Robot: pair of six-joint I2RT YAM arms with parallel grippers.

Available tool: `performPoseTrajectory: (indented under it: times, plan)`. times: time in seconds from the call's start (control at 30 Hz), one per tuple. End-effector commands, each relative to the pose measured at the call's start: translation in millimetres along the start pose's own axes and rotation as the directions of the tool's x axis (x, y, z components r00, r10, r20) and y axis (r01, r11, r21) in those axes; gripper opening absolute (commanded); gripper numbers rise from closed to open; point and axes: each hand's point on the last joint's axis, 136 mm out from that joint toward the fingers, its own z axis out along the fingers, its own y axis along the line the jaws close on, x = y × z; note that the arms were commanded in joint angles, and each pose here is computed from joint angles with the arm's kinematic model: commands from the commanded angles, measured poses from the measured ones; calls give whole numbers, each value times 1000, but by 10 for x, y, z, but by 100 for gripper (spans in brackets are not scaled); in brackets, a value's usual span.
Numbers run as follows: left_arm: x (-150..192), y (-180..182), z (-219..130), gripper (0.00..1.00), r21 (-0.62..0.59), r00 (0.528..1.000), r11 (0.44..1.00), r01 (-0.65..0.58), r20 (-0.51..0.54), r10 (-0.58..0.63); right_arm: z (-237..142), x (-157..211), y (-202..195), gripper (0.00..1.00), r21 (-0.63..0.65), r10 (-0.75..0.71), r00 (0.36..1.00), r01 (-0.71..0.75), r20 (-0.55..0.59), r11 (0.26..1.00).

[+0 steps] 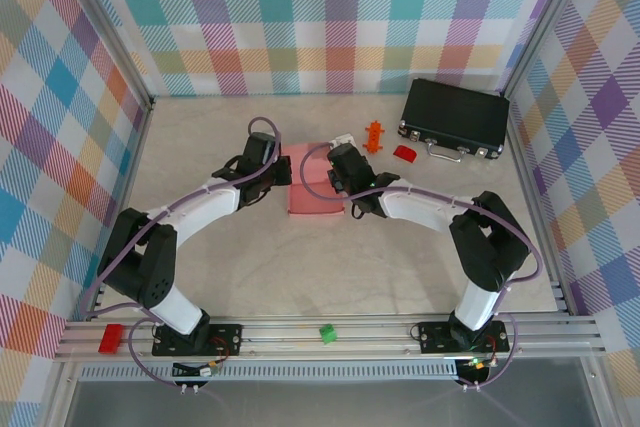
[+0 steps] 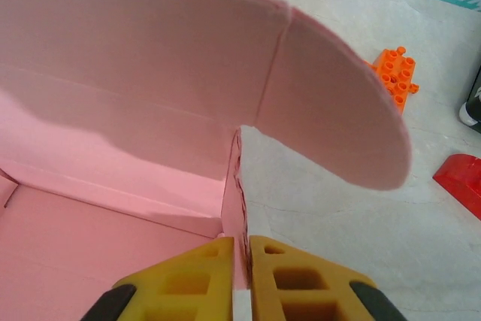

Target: Fold the paper box

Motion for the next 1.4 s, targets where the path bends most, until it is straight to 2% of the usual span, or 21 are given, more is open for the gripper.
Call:
performPoseTrajectory:
  times: [0.0, 0.37, 0.6, 0.87, 1.37]
  plan:
    - [-115, -103, -100, 2, 36, 998, 999, 13, 56, -15, -96, -117, 34, 14, -19, 47, 998, -46, 43, 999]
    - [-45, -89, -128, 6, 44, 998, 999, 20, 56, -22, -98, -52, 6, 17, 19, 52, 998, -53, 22, 998]
    - [25, -118, -116, 7, 71, 999, 997, 29, 37, -32, -115, -37, 67, 15, -17, 68, 998, -68, 18, 998]
    - [68, -104, -148, 10, 79, 998, 996, 45, 35, -48, -132, -5, 103, 17, -30, 92, 996, -92, 10, 995]
    - [149, -105, -163, 10, 96, 997, 993, 64, 25, -67, -123, 94, 126, 18, -18, 127, 992, -127, -14, 992]
